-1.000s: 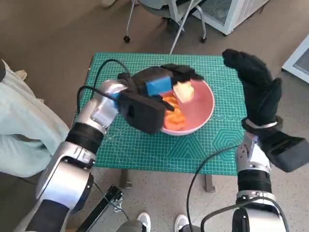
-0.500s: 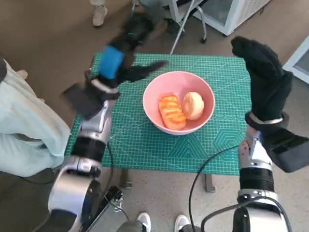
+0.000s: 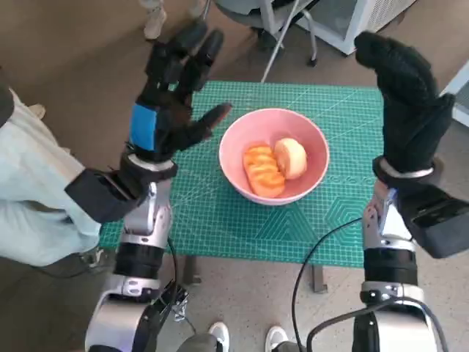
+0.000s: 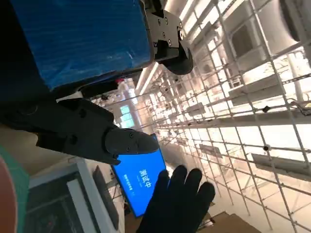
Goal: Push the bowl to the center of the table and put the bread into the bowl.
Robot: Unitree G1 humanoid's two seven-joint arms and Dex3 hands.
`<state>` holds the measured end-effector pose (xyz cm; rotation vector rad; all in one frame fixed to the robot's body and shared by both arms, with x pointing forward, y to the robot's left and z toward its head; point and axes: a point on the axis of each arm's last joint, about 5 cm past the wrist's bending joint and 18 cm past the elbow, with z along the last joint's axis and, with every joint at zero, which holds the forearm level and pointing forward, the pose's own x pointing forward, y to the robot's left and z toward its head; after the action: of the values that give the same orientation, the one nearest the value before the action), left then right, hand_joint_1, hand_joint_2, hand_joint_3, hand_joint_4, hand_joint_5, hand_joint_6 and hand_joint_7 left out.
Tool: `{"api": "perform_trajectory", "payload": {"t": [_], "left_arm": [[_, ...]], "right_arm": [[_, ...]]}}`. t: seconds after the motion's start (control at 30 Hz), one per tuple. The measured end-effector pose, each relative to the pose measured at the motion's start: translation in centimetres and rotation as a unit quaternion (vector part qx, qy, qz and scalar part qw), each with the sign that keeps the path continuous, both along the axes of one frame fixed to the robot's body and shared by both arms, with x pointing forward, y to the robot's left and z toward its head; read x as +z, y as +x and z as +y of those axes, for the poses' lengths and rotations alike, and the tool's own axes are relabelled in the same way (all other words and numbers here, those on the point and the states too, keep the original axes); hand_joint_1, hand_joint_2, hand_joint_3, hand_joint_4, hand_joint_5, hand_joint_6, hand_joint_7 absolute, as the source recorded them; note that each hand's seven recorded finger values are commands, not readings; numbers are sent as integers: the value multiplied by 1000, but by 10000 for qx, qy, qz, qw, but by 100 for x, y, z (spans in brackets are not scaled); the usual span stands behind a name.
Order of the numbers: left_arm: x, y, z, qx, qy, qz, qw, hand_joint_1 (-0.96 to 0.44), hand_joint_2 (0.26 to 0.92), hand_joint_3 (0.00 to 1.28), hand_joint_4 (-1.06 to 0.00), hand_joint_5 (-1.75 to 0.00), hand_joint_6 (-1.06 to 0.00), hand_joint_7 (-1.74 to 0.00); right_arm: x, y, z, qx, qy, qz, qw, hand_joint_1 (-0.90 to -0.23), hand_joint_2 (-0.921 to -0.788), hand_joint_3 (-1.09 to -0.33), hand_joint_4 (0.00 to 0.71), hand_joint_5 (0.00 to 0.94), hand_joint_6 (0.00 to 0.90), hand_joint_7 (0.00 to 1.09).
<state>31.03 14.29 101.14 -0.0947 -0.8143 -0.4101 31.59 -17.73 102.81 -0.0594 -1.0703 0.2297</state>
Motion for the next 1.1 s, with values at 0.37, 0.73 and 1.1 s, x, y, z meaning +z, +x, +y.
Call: {"api": "perform_trajectory", "payload": {"t": [0.37,0.73,1.1], "left_arm": [[38,-43,-49,-48,41,-113,9999,-350,921,260,-298,0,-16,-798],[12,-55,-57,136,149,-97,9997,-379,921,264,-312,-8,-31,-803],[-23,-65,-59,154,100,-43,9998,-380,921,255,-306,-5,-24,-791]], "right_arm": [[25,17,39,99,-66,42,9999,-547,-921,-740,404,1,61,762],[40,24,40,128,-94,94,9998,-542,-921,-740,402,0,79,757],[45,27,43,136,-105,123,9998,-544,-921,-734,395,0,87,751]]}}
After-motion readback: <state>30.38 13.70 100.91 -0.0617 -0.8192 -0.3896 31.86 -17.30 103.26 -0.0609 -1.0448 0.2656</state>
